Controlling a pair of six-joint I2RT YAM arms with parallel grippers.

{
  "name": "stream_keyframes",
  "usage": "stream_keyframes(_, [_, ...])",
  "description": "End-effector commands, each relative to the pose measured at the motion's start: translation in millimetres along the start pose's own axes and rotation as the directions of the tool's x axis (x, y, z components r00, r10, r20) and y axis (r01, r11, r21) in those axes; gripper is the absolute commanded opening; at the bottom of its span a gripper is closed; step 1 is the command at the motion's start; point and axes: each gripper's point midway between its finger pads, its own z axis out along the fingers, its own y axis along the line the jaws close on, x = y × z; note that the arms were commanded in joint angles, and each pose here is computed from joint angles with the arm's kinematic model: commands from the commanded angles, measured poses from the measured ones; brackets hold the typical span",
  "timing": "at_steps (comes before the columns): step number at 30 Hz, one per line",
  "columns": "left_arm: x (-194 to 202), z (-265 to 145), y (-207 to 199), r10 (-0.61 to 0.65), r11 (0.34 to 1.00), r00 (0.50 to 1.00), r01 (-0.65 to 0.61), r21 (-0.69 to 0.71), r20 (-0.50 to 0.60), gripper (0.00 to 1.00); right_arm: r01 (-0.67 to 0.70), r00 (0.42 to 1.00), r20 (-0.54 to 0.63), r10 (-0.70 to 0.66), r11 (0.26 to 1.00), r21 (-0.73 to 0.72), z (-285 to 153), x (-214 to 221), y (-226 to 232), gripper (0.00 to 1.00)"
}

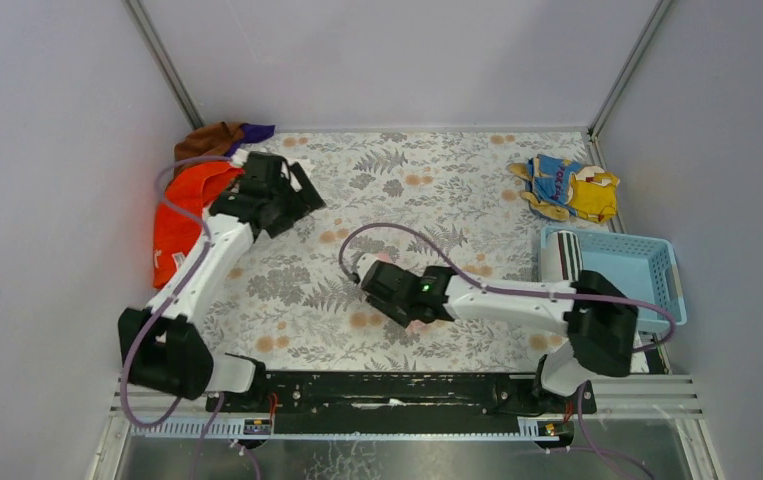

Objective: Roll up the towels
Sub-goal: Pick up the towel at the center of the board, then place the towel in the bin.

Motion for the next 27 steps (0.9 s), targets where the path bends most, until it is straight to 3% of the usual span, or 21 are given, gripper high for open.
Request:
stream_keyframes(1, [-34,-52,28,0.09,0.992,0.985,-0.077,-0.095,0.144,0.91,-0.102,0.995,0.03,0.1,0.99,0.097,-53,5,-52,0.0])
stream_keyframes(5, [-46,-82,53,0.151,0.979,0.954,-0.108,-0.171,0.259,0.94,-0.179,0.984,0.016,0.18,0.953,0.243,-90,28,-110,0.0])
stream_keyframes(10, [-50,-104,67,0.182,0.975,0.911,-0.119,-0.188,0.371,0.96,-0.268,0.952,-0.007,0.307,0.841,0.469,-136,79,-184,0.0])
stream_keyframes(16, [-37,-91,72,0.196,0.976,0.914,-0.145,-0.165,0.354,0.97,-0.277,0.94,0.051,0.338,0.666,0.692,-191,124,-244,0.0])
stream_keyframes(20, [-33,-91,68,0.241,0.964,0.903,-0.181,-0.192,0.355,0.99,-0.207,0.944,0.017,0.33,0.55,0.809,-218,158,-277,0.0])
stream_keyframes(22, [-33,-96,69,0.271,0.952,0.887,-0.19,-0.239,0.374,1.0,-0.143,0.942,-0.053,0.33,0.543,0.827,-217,182,-290,0.0])
stream_keyframes(27, [-27,-101,62,0.313,0.94,0.865,-0.223,-0.259,0.391,1.0,-0.252,0.877,-0.052,0.477,0.551,0.796,-192,248,-305,0.0])
